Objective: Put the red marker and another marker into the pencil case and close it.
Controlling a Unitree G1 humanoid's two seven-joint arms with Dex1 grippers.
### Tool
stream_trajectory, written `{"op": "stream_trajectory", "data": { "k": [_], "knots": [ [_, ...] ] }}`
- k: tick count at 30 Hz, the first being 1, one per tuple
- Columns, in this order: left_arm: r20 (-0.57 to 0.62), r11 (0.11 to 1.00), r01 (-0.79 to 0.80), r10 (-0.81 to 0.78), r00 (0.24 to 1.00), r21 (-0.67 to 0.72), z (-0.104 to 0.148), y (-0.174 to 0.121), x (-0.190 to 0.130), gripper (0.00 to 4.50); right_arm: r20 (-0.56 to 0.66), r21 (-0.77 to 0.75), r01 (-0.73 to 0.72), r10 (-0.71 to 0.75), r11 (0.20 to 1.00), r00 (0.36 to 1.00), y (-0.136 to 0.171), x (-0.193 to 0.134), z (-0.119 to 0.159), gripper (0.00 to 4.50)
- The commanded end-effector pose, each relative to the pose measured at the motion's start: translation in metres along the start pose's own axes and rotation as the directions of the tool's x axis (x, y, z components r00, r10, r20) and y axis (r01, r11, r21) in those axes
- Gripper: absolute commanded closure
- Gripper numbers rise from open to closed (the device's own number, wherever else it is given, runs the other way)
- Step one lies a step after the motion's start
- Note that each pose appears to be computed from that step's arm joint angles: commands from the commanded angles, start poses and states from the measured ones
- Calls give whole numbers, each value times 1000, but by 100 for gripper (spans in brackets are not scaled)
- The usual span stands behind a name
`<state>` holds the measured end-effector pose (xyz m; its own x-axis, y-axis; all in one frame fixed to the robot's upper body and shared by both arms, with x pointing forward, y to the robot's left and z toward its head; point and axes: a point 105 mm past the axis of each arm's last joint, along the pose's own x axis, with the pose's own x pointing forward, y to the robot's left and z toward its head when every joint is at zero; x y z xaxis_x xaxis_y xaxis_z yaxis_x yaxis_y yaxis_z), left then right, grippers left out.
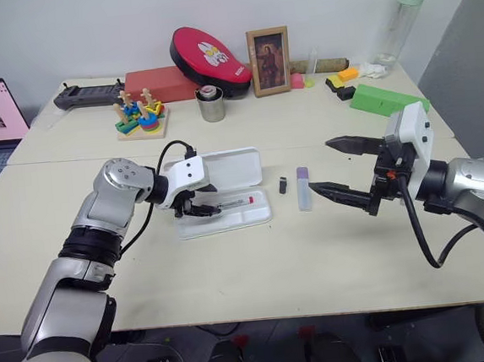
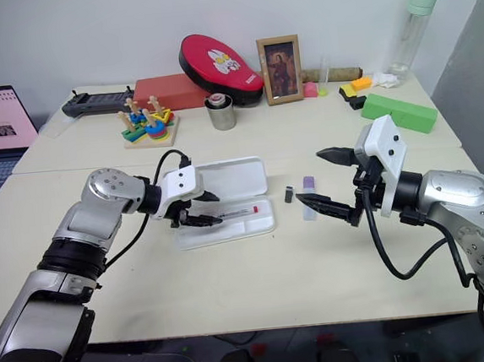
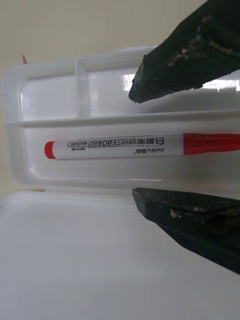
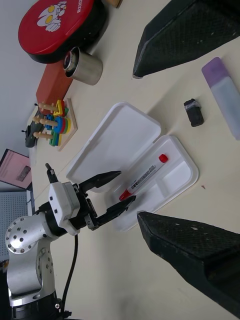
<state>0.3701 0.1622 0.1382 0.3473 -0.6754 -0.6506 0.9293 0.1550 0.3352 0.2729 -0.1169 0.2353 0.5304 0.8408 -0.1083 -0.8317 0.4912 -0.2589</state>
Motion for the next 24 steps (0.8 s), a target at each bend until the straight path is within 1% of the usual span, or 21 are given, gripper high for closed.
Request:
{"op": "stream_trajectory", "data": {
  "k": [1,3,4,5,7,8,10,11,14,16,18,20,24],
  "knots": [
    [119,999,-46,45,992,6,25,3,-6,65,6,-18,2,-2,1000,1000,5,7,6,0],
    [200,997,-70,73,977,-22,37,3,-10,32,-12,16,55,-55,998,998,2,19,-2,0],
    [233,996,-84,90,968,-37,42,3,-13,13,-31,40,106,-105,994,994,-3,24,-7,0],
    [303,992,-103,119,945,-67,50,3,-20,3,-62,91,199,-193,976,979,-12,32,-15,0],
    [384,987,-115,149,911,-108,60,2,-29,3,-116,146,309,-294,940,949,-22,40,-26,0],
    [441,984,-113,164,882,-141,66,-1,-36,3,-183,181,399,-368,899,912,-30,43,-39,0],
    [492,979,-103,178,852,-176,72,-5,-45,3,-275,197,502,-444,842,853,-36,45,-56,0],
    [508,976,-95,183,842,-193,72,-8,-49,3,-322,204,543,-468,815,823,-36,47,-65,0],
    [514,975,-77,176,839,-208,72,-16,-52,3,-410,189,613,-506,767,759,-32,52,-84,0],
    [515,976,-71,169,840,-205,72,-20,-53,3,-445,187,637,-514,748,733,-29,56,-93,0],
    [516,978,-58,157,842,-202,73,-23,-52,3,-484,203,653,-504,730,715,-24,61,-103,0],
    [513,981,-37,133,848,-193,74,-28,-51,3,-503,225,655,-489,721,712,-18,67,-110,0],
    [510,983,-50,134,850,-175,75,-28,-50,3,-539,214,671,-488,709,687,-17,74,-124,0]
  ]
}}
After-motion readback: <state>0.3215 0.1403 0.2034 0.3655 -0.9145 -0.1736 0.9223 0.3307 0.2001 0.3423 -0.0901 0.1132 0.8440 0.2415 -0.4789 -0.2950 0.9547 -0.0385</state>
